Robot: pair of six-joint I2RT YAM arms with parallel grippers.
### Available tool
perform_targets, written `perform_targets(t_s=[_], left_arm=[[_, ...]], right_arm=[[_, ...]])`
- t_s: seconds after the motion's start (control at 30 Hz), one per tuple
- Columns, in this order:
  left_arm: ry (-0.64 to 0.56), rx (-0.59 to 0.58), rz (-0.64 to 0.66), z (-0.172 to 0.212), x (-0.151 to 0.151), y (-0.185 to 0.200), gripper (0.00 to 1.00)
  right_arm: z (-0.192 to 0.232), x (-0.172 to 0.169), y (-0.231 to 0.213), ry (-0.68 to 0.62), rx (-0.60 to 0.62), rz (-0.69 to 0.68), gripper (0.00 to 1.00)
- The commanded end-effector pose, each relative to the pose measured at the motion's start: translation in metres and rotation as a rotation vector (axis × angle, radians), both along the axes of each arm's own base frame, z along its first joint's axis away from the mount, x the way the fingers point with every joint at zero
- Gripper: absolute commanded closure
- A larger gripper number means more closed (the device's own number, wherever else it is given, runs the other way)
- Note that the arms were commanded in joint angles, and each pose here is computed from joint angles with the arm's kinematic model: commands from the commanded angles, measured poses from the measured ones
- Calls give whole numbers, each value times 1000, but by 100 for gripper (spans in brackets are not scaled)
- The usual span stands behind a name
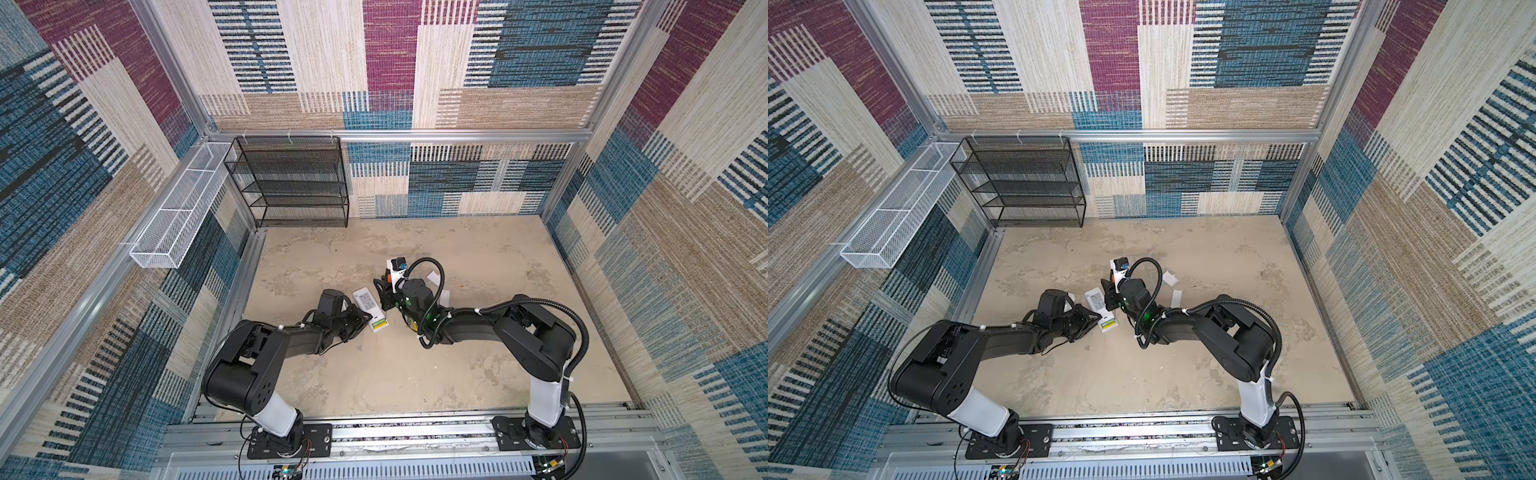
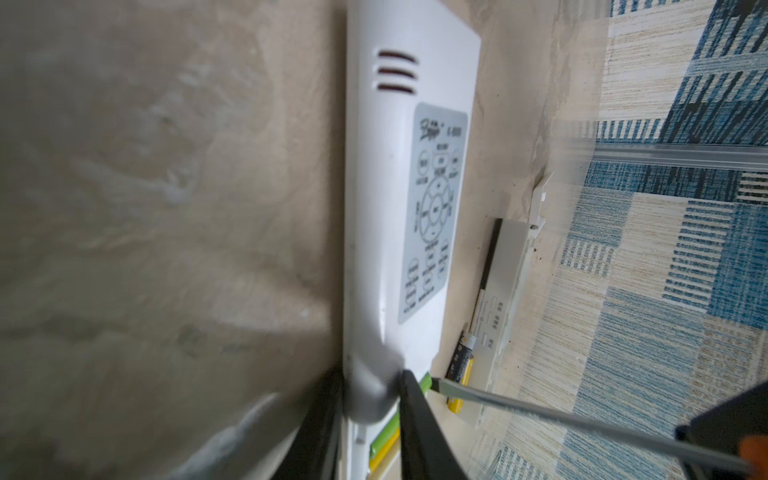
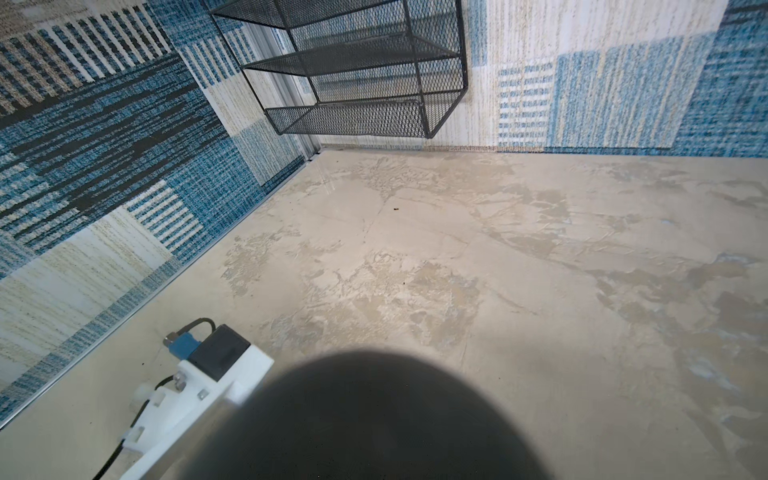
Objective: Unload the batteries from the remote control
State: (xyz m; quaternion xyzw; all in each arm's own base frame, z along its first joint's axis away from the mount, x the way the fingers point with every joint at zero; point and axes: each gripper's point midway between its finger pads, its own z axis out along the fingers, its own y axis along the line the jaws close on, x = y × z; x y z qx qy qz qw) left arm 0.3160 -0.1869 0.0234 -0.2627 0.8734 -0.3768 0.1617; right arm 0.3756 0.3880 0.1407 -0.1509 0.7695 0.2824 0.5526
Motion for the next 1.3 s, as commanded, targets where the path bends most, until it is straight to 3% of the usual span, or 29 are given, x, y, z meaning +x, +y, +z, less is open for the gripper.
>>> perform_targets(t_s=[0.0,0.2,0.7,1.0,1.27], left_arm=[[144,62,30,-29,-25,9,78],[157,77,37,-34,-33,5,86],[183,72,48,-42,-48,5,92],[219,28,25,-56,-54,-3,94],[215,36,34,-57,-59,1,96]], right_arm=[[-30,-14,1,55,-77,12,100],[-44,-29,4,42,-115,6,100],[-84,-61,5,6,-262,8,100],[-46,-54,-19,85,125,-33,100],[-34,-34,-43,184,330,-127,100]])
